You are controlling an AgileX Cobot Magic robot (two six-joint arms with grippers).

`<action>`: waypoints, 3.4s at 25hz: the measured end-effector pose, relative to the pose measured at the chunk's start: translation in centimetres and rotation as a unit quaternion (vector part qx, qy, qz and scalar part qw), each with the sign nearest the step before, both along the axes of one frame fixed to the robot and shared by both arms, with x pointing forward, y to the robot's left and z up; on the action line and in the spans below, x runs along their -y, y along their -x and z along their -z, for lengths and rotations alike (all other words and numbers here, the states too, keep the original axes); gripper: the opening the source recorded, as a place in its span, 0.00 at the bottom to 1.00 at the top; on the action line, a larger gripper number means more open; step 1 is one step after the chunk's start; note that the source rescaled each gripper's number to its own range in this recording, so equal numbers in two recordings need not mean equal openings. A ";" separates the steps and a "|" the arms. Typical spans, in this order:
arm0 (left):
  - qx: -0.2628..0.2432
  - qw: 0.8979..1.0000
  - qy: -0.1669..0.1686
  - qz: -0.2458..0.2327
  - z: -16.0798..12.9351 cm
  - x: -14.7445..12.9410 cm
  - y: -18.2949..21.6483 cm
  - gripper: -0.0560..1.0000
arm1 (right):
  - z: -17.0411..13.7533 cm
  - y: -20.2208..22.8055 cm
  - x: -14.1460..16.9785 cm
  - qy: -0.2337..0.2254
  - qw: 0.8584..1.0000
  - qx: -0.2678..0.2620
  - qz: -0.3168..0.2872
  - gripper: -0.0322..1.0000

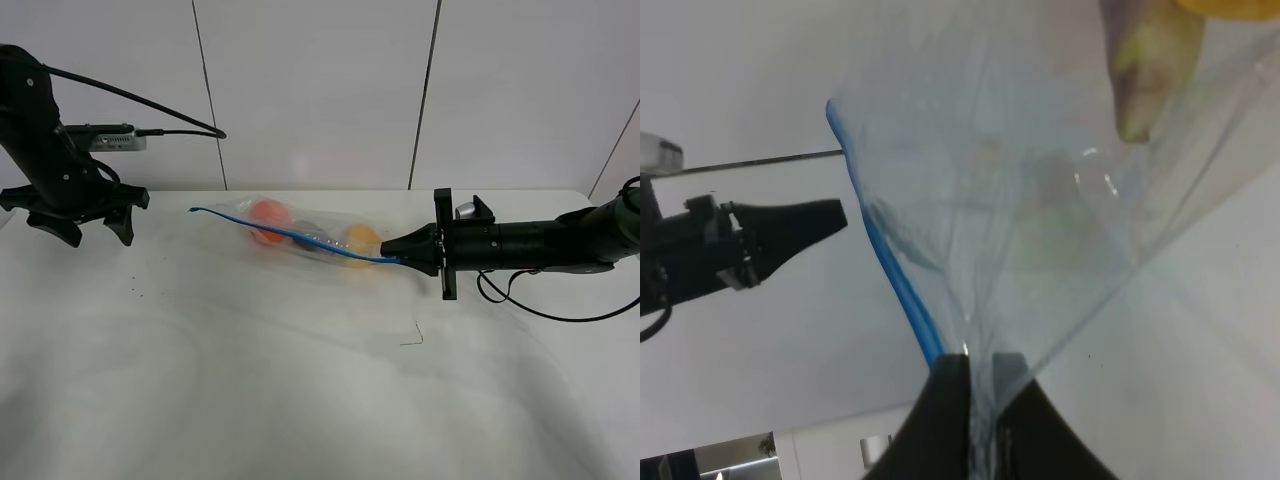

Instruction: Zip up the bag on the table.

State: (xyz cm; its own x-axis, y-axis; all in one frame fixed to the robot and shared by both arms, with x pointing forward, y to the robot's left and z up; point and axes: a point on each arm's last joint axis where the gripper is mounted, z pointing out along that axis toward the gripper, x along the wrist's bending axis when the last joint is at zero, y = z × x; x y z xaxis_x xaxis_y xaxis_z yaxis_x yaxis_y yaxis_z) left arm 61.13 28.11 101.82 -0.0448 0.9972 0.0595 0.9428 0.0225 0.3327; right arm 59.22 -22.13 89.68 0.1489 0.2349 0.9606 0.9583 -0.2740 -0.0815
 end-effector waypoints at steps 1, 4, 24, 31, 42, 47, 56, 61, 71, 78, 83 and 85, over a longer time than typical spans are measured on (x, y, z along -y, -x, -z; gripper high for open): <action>-0.014 1.000 0.001 -0.003 -0.1 0.0 0.2 0.96 | 0.0 0.0 0.0 0.000 1.000 0.000 0.000 0.03; -0.076 0.997 0.008 -0.012 0.0 0.1 1.3 0.96 | 0.0 0.0 0.0 0.001 1.000 0.000 -0.001 0.03; -0.016 0.999 0.027 0.044 -7.2 -0.2 12.5 0.96 | 0.1 0.2 0.0 0.006 1.000 0.000 -0.009 0.03; -0.020 0.998 0.021 0.062 -4.4 -1.0 21.7 0.96 | 0.1 0.2 0.0 0.006 1.000 0.000 -0.009 0.03; 0.108 0.992 0.023 0.065 -1.5 -1.6 29.6 0.96 | 0.1 0.2 0.0 0.006 1.000 0.000 -0.009 0.03; 0.146 0.987 0.022 0.065 -2.0 -1.7 30.6 0.96 | 0.1 0.2 0.0 0.007 1.000 0.000 -0.010 0.03; 0.215 0.976 0.008 0.015 -2.7 -2.4 32.6 0.96 | 0.1 0.2 0.0 0.008 1.000 0.000 -0.013 0.03; 0.297 0.955 0.001 0.007 -3.2 -2.3 35.1 0.96 | 0.1 0.2 0.0 0.008 1.000 0.000 -0.013 0.03; 0.375 0.927 -0.003 0.009 -3.4 -2.2 37.7 0.96 | 0.5 0.7 0.0 0.028 0.999 -0.001 -0.043 0.39; 0.375 0.927 -0.003 0.009 -3.4 -2.2 37.7 0.96 | -0.1 -0.3 1.7 0.060 0.996 0.000 -0.062 0.98; 0.375 0.927 -0.003 0.009 -3.4 -2.2 37.7 0.96 | -3.0 -3.6 3.9 0.196 0.972 0.001 -0.127 1.00; 0.375 0.927 -0.003 0.009 -3.4 -2.2 37.7 0.96 | -4.3 -4.7 4.4 0.275 0.950 0.000 -0.148 1.00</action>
State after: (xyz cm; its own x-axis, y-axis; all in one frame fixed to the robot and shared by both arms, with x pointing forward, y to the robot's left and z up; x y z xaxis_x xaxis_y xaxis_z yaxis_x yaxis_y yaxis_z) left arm 23.40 30.30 105.20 -0.0600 0.9979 0.0243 0.4458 0.0050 0.8951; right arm 63.96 -26.48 93.95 -0.0010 0.7330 0.6802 1.0000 0.0056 -0.0047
